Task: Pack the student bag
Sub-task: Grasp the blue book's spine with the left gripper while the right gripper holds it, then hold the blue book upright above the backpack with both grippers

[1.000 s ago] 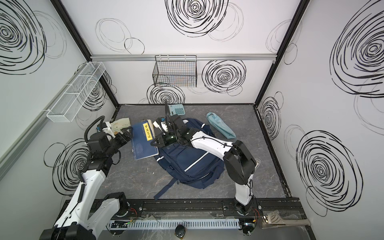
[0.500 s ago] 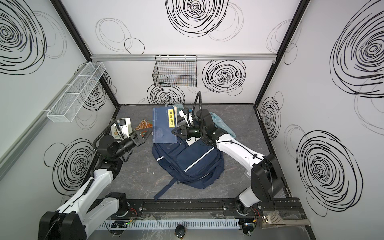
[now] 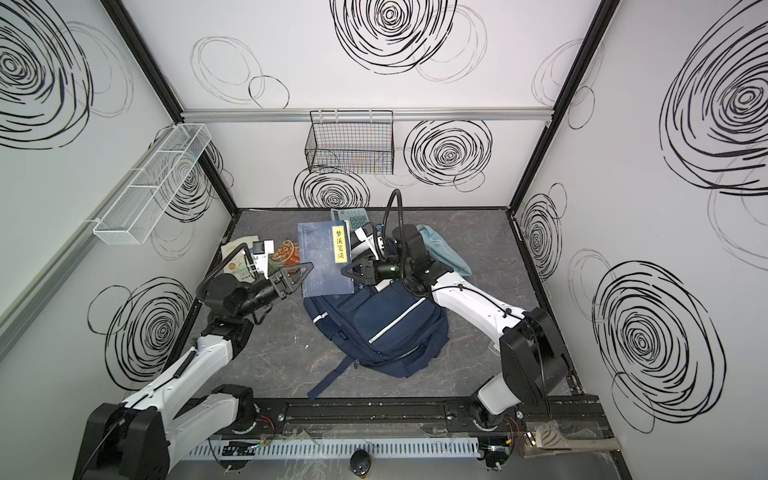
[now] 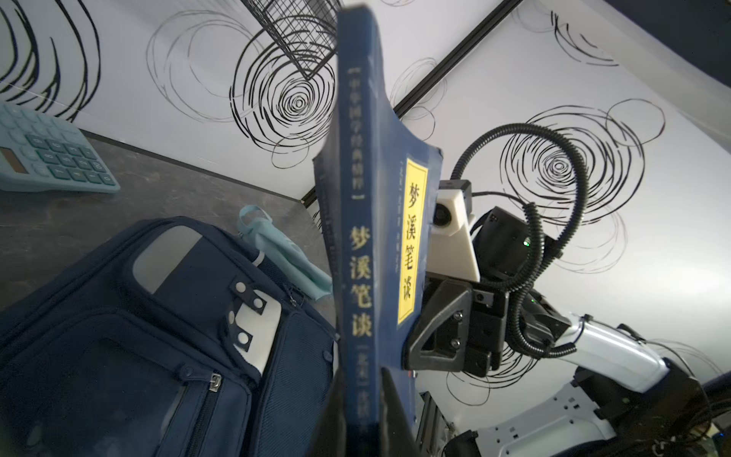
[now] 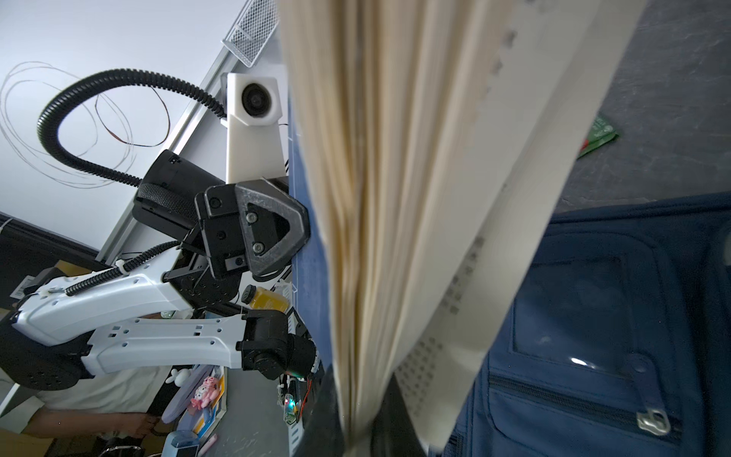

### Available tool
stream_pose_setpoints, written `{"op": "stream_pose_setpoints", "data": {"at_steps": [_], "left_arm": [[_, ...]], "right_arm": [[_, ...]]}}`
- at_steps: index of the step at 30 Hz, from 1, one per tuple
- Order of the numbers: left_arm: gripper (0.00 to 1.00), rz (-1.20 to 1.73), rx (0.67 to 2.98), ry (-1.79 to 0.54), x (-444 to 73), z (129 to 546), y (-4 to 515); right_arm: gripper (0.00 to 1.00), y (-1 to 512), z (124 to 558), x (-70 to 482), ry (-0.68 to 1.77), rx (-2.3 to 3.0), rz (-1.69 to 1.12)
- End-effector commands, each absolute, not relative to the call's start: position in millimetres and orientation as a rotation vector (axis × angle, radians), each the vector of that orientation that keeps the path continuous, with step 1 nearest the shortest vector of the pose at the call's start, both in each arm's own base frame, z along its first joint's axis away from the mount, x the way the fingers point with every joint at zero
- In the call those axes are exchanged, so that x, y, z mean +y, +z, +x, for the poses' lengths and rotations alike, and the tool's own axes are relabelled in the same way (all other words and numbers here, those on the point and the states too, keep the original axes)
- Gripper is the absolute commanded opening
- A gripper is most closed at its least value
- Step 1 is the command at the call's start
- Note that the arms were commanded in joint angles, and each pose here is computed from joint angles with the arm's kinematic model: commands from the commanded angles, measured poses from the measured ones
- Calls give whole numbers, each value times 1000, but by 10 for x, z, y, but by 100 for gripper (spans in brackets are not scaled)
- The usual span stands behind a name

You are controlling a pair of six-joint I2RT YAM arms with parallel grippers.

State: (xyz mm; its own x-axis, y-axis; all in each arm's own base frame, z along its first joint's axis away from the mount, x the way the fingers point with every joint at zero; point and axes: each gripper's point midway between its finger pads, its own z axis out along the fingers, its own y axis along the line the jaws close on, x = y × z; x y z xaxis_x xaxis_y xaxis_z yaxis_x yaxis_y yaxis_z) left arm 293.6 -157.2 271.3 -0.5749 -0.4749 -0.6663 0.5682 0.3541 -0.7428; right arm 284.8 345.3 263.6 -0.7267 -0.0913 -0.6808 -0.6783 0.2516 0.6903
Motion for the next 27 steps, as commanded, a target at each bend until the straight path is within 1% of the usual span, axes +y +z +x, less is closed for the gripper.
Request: {"op": "stream_pose_setpoints", "data": {"at_steps": [1, 3, 4, 5, 7, 11, 15, 22, 25, 27], "left_arm": [[0, 188, 1527, -1383, -1579, 2815, 3070], [0, 190, 1484, -1368, -1552, 2788, 3203], [0, 190, 1471, -1365, -1546, 2775, 3250], [0, 191, 1455, -1360, -1539, 2761, 3314], [0, 209, 1422, -1365, -1554, 2711, 3431], [0, 322, 1345, -1395, -1700, 2516, 3602], [0, 407, 1322, -1459, -1877, 2356, 3629], [0, 492, 1292, -1523, -2073, 2165, 3645], [0, 483, 1288, -1515, -2058, 2175, 3669], [0, 465, 1275, -1495, -2014, 2201, 3723]], "right_arm": [[34, 2817, 2953, 3265, 1435, 1947, -672], [61, 2761, 3081, 3092, 1341, 1981, -597], [72, 2743, 3125, 3015, 1303, 1989, -565], [80, 2733, 3146, 2937, 1279, 1987, -540], [92, 2772, 3112, 2863, 1283, 1947, -541], [94, 2984, 2903, 2935, 1395, 1832, -636], [94, 3178, 2718, 3076, 1466, 1740, -739], [92, 3160, 2554, 3171, 1507, 1709, -845], [92, 3140, 2584, 3115, 1462, 1727, -824], [93, 3103, 2742, 2960, 1367, 1776, -734]]}}
